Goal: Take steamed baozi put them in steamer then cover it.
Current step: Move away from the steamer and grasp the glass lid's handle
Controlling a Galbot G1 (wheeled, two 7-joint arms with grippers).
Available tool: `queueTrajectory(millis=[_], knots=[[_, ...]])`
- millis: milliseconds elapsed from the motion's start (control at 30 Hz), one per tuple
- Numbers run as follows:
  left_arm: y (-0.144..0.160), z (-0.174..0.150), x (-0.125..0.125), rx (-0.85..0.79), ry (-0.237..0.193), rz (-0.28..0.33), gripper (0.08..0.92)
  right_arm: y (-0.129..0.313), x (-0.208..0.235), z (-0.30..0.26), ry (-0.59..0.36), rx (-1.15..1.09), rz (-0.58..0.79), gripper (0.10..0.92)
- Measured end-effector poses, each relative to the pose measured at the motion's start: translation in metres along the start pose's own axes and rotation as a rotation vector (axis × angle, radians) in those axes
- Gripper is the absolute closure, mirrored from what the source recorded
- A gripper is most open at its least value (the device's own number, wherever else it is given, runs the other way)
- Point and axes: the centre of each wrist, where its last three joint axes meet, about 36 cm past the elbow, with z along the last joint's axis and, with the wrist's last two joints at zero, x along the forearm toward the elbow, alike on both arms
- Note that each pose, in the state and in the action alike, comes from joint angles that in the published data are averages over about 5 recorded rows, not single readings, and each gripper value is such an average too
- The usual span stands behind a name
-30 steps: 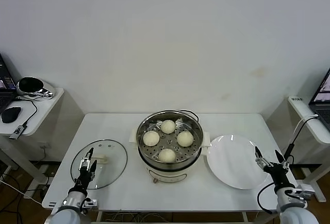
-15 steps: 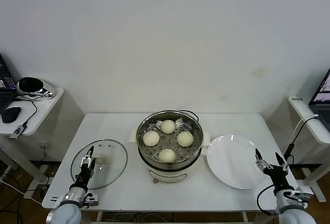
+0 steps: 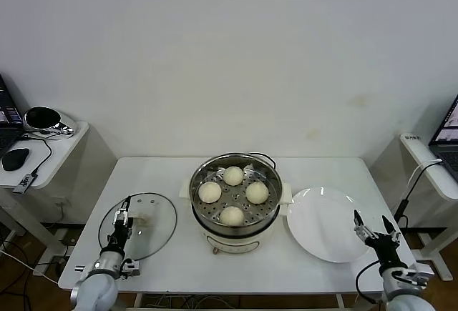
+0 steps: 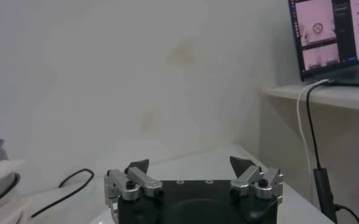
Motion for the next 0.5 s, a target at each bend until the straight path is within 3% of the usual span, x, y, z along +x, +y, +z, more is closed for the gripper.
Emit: queueTrajectory(millis=[500], knots=[[-0.007, -0.004, -0.016, 0.023, 0.015, -0.009, 0.177, 0.006, 0.004, 0.001, -0.003, 0.007, -0.009, 0.2]])
